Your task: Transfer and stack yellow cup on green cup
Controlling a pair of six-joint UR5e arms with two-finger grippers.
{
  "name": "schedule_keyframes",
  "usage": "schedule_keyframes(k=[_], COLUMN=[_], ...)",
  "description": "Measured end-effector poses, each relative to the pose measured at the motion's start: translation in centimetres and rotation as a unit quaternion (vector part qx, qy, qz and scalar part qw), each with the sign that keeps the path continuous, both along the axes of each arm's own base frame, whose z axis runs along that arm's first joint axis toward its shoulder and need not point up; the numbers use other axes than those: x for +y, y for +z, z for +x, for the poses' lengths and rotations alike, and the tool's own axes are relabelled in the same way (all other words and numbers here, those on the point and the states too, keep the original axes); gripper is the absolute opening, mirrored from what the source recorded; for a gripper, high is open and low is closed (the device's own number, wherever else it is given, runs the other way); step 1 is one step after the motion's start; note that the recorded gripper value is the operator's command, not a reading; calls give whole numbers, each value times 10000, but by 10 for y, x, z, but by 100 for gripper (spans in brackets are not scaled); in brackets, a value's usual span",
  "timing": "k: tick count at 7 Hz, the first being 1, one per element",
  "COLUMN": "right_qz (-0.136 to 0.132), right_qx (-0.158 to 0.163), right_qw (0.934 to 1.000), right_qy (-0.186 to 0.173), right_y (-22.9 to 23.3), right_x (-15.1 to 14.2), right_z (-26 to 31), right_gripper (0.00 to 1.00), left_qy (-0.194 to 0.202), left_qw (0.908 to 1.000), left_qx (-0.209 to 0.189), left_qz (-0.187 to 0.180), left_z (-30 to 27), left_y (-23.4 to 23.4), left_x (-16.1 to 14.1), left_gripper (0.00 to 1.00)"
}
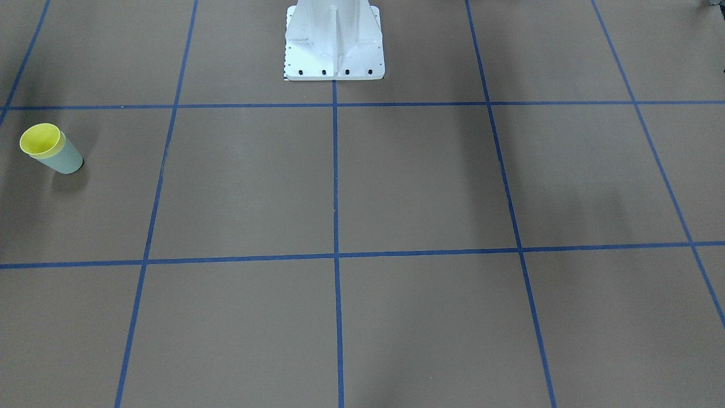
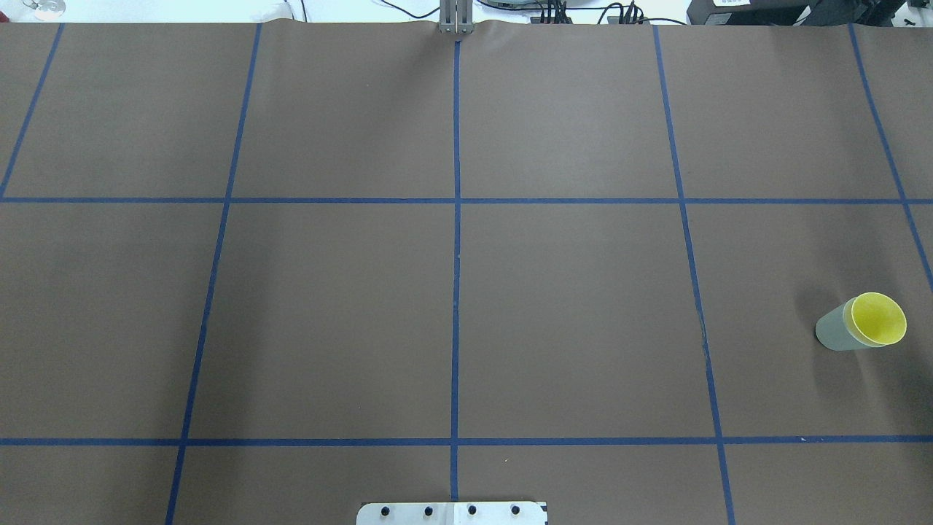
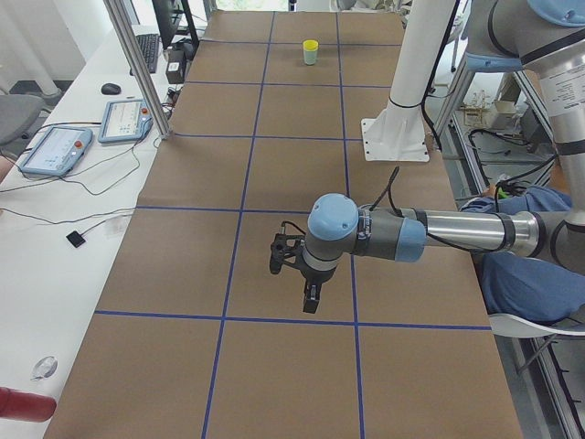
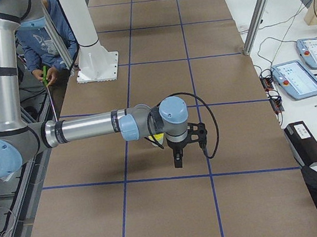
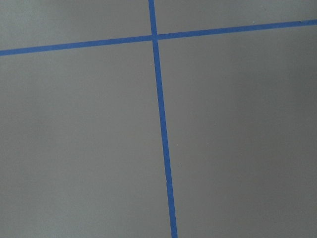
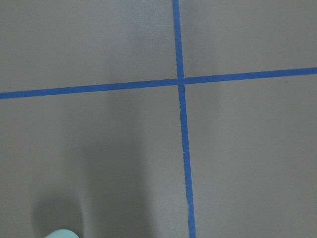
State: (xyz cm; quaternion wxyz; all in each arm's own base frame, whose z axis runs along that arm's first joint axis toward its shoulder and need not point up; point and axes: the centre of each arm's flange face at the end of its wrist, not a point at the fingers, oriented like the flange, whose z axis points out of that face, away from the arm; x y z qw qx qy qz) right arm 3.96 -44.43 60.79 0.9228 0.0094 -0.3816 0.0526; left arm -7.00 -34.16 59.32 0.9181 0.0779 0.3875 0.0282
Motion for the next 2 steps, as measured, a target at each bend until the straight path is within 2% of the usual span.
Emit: schedule_keyframes(k=[2], right_qz=[-36], right_qx=[7], right_qw=[10000], right_qy=[3], right_y=[3], right_x=[0], right_z=[0], right_gripper=[100], left_qy=[1], left_qw=[10000], left_qx=[-10], left_qz=[70], left_z=[-1], left_y=[-4], left_x=[-6], left_gripper=[100])
